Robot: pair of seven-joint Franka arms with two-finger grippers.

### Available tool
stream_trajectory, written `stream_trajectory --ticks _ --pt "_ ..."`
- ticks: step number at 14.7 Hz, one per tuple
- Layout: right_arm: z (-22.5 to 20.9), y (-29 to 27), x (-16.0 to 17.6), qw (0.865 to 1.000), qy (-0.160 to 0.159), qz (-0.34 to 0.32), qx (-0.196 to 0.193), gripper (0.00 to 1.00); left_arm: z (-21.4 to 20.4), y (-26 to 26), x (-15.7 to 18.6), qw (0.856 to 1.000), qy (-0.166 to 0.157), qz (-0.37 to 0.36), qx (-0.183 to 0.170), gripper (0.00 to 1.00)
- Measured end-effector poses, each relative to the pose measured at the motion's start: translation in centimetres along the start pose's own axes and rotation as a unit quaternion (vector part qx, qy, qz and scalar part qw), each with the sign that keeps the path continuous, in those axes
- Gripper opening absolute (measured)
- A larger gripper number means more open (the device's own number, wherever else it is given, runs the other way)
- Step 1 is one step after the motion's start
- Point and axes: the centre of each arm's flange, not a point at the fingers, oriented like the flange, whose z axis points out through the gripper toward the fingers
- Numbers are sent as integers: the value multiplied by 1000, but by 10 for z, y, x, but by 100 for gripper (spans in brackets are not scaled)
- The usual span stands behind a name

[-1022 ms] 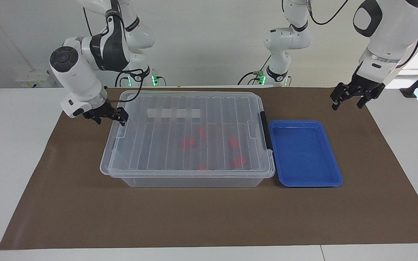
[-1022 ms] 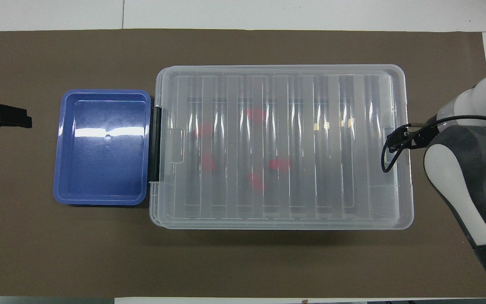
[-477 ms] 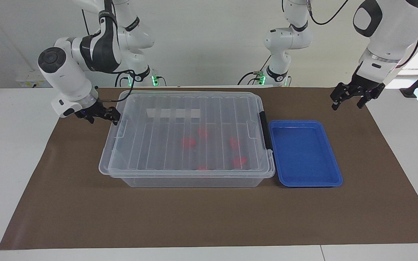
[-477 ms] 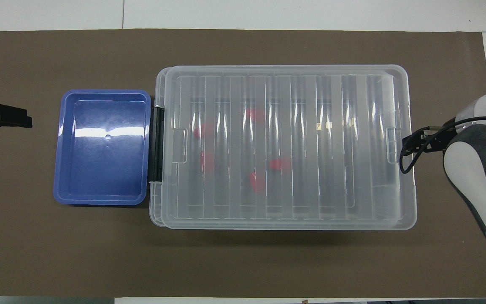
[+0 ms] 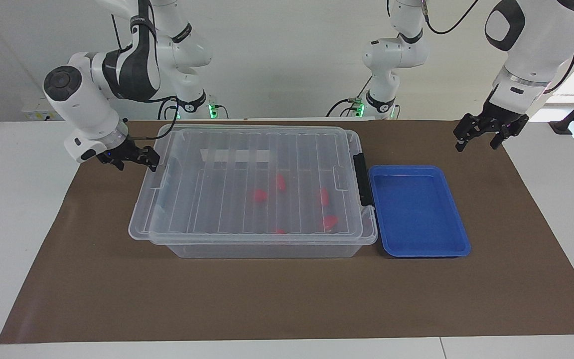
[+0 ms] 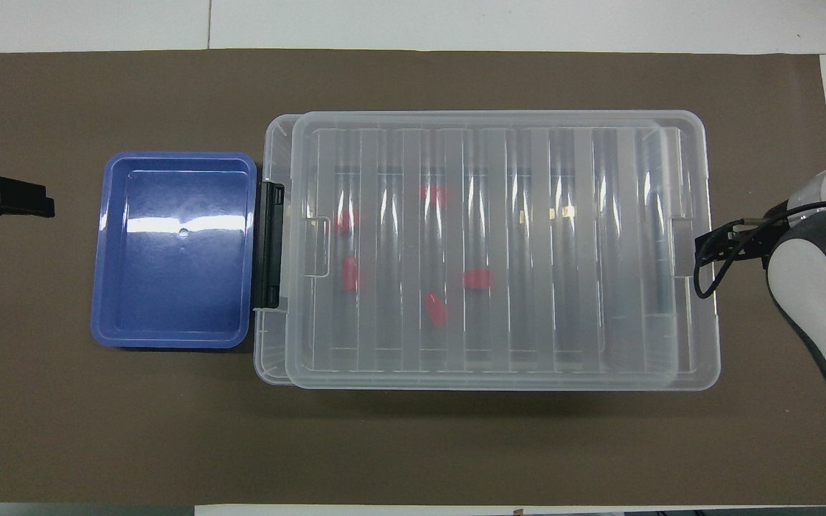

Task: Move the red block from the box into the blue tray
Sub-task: 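Slide the clear lid away from the blue tray with the right gripper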

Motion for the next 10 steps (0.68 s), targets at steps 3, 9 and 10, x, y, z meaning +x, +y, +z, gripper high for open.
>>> stream_trajectory --ticks 3,9,10 --pt "0 17 1 1000 8 -15 2 100 0 0 0 1000 0 0 0 100" --pt "-1 52 0 999 17 -45 3 100 0 0 0 1000 0 0 0 100" --pt "-1 57 -1 999 17 -48 4 100 0 0 0 1000 0 0 0 100"
